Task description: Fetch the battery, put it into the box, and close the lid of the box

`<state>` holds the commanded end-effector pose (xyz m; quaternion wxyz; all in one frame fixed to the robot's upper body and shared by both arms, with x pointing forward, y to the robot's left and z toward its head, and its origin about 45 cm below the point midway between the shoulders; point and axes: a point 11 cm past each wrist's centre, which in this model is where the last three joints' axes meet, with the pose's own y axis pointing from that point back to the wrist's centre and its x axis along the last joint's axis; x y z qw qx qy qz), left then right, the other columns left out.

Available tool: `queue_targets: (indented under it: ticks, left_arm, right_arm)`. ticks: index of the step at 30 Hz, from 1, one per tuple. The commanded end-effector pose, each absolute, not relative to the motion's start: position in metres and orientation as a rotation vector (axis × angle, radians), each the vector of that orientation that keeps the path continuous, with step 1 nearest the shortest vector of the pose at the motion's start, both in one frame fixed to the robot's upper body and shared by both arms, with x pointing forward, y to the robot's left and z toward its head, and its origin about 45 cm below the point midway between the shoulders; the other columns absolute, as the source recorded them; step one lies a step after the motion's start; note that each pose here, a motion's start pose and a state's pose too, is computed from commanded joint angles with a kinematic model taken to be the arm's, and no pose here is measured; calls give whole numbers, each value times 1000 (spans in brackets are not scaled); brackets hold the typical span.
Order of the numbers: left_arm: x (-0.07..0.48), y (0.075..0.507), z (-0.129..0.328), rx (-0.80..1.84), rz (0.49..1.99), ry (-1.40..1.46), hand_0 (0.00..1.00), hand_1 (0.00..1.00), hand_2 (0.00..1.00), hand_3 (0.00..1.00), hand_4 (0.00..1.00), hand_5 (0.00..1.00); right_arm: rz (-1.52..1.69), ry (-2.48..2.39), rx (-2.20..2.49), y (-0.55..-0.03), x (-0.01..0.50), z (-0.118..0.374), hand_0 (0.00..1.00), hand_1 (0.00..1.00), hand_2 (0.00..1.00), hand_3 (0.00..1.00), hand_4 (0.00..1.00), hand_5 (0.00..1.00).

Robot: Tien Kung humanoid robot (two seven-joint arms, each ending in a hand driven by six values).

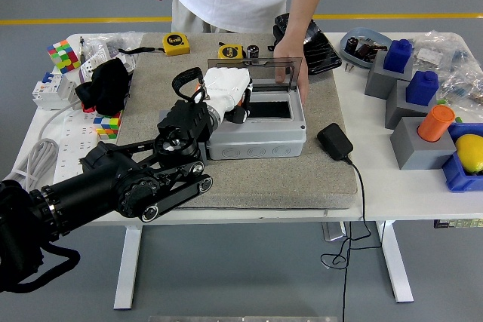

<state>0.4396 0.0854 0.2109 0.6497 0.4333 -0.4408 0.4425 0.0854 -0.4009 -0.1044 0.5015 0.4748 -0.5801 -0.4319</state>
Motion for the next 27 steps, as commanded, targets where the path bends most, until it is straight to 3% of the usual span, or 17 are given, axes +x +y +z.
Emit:
queue_targets:
  ticks: [2, 3, 20, 21, 27]
  left_arm:
    - [439, 86, 210, 973, 1015, -969, 249, 186, 214, 317, 788, 2]
    - [439, 85, 210, 965, 1021, -947, 239, 131, 180, 292, 807, 2]
    - [451, 88, 223, 944, 1057, -946, 240, 137, 181, 282, 793, 2]
    - [450, 88, 223, 939, 1057, -935, 250, 233, 258, 403, 825, 2]
    - [446, 81, 224, 905, 1057, -902, 254, 221, 246, 388, 826, 2]
  right_arm:
    - [-1046, -1401, 1146, -401, 85, -105, 674, 717, 711, 686, 998, 690]
    - [-1047, -1402, 1145, -401, 84, -105, 675, 717, 710, 686, 998, 690]
    - [-1038, -1395, 1152, -401, 87, -104, 675, 717, 711, 686, 998, 691]
    - [-1037, -1395, 1151, -401, 86, -104, 675, 717, 711, 686, 998, 691]
    - [-1036, -1394, 1149, -401, 86, -104, 676, 717, 710, 686, 998, 691]
